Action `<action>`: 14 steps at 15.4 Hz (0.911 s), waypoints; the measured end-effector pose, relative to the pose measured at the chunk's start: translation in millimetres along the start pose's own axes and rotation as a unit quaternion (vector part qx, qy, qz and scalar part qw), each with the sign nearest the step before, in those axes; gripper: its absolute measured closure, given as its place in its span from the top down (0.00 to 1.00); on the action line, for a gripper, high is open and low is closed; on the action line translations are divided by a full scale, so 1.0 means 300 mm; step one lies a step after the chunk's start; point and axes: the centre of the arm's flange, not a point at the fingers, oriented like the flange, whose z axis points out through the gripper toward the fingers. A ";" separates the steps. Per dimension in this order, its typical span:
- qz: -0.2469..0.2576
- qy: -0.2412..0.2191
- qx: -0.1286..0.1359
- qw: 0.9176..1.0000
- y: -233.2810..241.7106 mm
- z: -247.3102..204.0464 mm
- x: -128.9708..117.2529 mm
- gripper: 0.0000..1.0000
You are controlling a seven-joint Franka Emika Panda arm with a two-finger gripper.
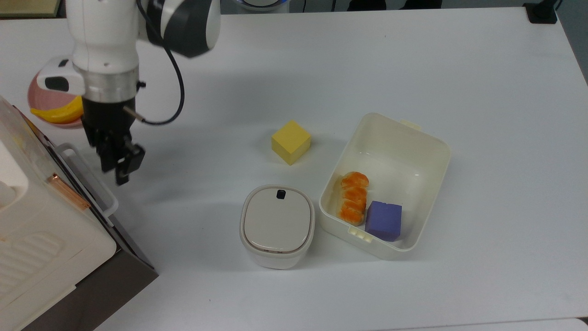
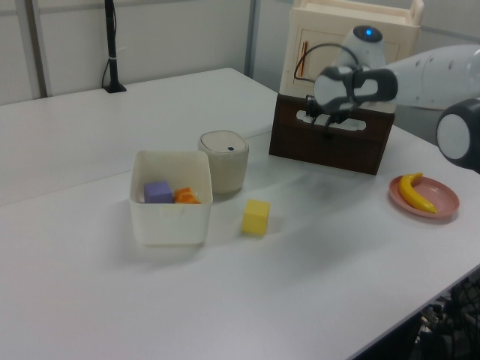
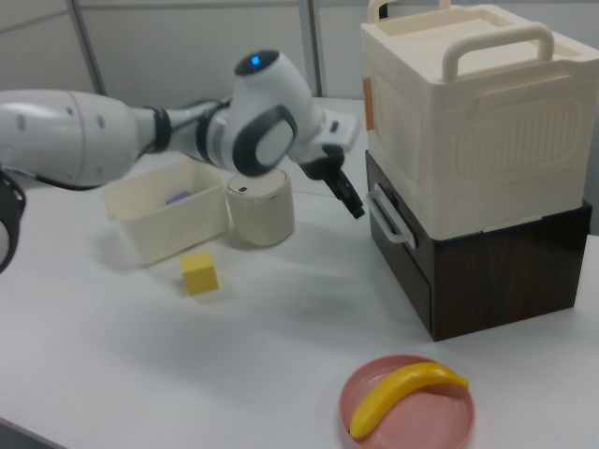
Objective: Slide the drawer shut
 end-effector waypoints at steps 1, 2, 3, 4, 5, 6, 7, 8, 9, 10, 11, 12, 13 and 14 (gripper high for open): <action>-0.029 -0.028 -0.006 0.999 -0.017 -0.057 -0.011 0.57; -0.065 -0.061 -0.009 0.996 -0.038 -0.116 -0.034 0.67; -0.103 -0.093 -0.006 0.990 -0.067 -0.183 -0.068 0.78; -0.136 -0.117 -0.001 0.984 -0.095 -0.250 -0.101 0.89; -0.167 -0.133 0.006 0.977 -0.124 -0.309 -0.133 0.99; -0.193 -0.141 0.013 0.971 -0.151 -0.352 -0.160 1.00; -0.216 -0.145 0.020 0.965 -0.175 -0.382 -0.183 1.00; -0.235 -0.146 0.026 0.961 -0.190 -0.398 -0.200 1.00; -0.260 -0.149 0.030 0.954 -0.196 -0.403 -0.215 1.00; -0.275 -0.157 0.030 0.948 -0.194 -0.397 -0.225 1.00; -0.283 -0.164 0.029 0.945 -0.193 -0.394 -0.233 1.00; -0.292 -0.175 0.027 0.940 -0.200 -0.397 -0.250 1.00; -0.297 -0.183 0.025 0.937 -0.206 -0.403 -0.264 1.00; -0.301 -0.195 0.022 0.933 -0.211 -0.412 -0.280 1.00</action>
